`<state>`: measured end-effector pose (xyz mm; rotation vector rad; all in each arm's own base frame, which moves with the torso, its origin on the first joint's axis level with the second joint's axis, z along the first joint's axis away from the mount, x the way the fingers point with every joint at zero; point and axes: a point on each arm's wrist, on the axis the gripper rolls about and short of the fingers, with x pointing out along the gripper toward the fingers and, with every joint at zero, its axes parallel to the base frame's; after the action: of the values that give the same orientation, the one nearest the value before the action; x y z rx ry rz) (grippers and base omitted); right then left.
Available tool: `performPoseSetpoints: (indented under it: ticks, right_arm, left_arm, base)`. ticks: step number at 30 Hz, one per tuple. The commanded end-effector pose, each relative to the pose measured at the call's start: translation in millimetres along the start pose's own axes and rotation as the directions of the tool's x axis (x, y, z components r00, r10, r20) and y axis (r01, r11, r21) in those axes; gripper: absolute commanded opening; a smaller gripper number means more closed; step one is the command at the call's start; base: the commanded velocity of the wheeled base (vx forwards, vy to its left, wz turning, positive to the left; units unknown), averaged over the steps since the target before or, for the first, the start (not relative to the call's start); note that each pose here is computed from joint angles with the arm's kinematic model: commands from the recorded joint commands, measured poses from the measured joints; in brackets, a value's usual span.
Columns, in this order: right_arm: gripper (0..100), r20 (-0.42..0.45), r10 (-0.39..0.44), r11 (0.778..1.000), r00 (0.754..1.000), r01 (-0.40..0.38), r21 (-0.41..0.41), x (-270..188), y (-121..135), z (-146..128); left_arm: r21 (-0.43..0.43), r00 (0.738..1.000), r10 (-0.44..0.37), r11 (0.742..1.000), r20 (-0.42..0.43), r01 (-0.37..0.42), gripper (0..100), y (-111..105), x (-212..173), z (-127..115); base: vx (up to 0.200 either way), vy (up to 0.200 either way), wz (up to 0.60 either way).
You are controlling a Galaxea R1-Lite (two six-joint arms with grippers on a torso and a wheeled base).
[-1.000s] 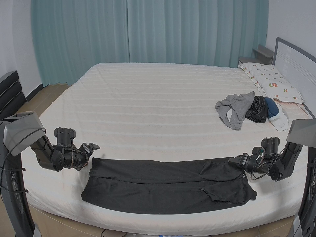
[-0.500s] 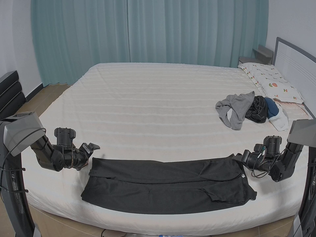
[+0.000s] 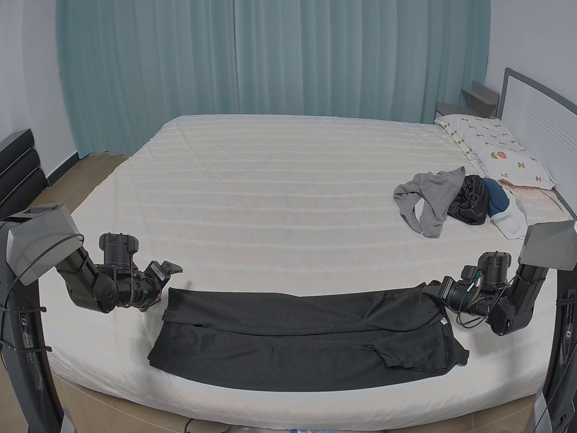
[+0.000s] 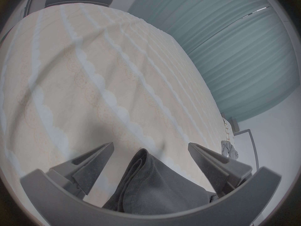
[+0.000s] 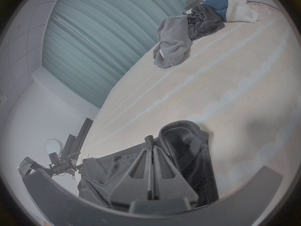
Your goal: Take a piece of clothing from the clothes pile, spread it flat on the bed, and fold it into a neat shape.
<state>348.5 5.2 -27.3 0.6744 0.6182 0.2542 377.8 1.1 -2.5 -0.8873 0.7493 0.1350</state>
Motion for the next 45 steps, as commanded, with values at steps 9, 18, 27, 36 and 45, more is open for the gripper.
performPoseSetpoints:
  ticks: [9,18,27,36,45]
  right_arm:
    - [100,0.037,-0.006,1.000,0.999,0.006,0.003,-8.1,1.2,8.2]
    - [100,0.094,-0.011,0.984,0.995,-0.006,0.180,-30.0,-3.9,27.2]
    - [100,0.073,-0.019,0.979,0.997,0.003,0.202,-30.3,-11.9,24.2]
    - [100,0.054,-0.020,0.979,0.998,0.008,0.206,-29.3,-11.5,17.6]
    - [100,0.040,-0.021,0.978,0.999,0.013,0.207,-27.4,-12.4,13.5]
  left_arm:
    - [-0.016,1.000,-0.003,1.000,-0.002,0.003,100,2.9,-4.3,3.9]
    - [-0.033,0.997,-0.070,0.997,-0.033,0.069,100,5.6,-47.3,8.4]
    - [-0.028,0.997,-0.062,0.998,-0.056,0.060,100,6.0,-47.4,2.6]
    - [0.061,0.995,-0.070,0.995,-0.073,0.075,100,1.0,-40.3,-2.3]
    - [0.208,0.991,-0.074,0.973,-0.109,0.095,100,-7.6,-11.5,-12.5]
  base:
    - [0.000,0.000,0.00]
    - [0.000,0.000,0.00]
    - [-0.133,0.000,0.00]
    - [0.000,0.000,0.00]
    - [0.000,0.000,0.00]
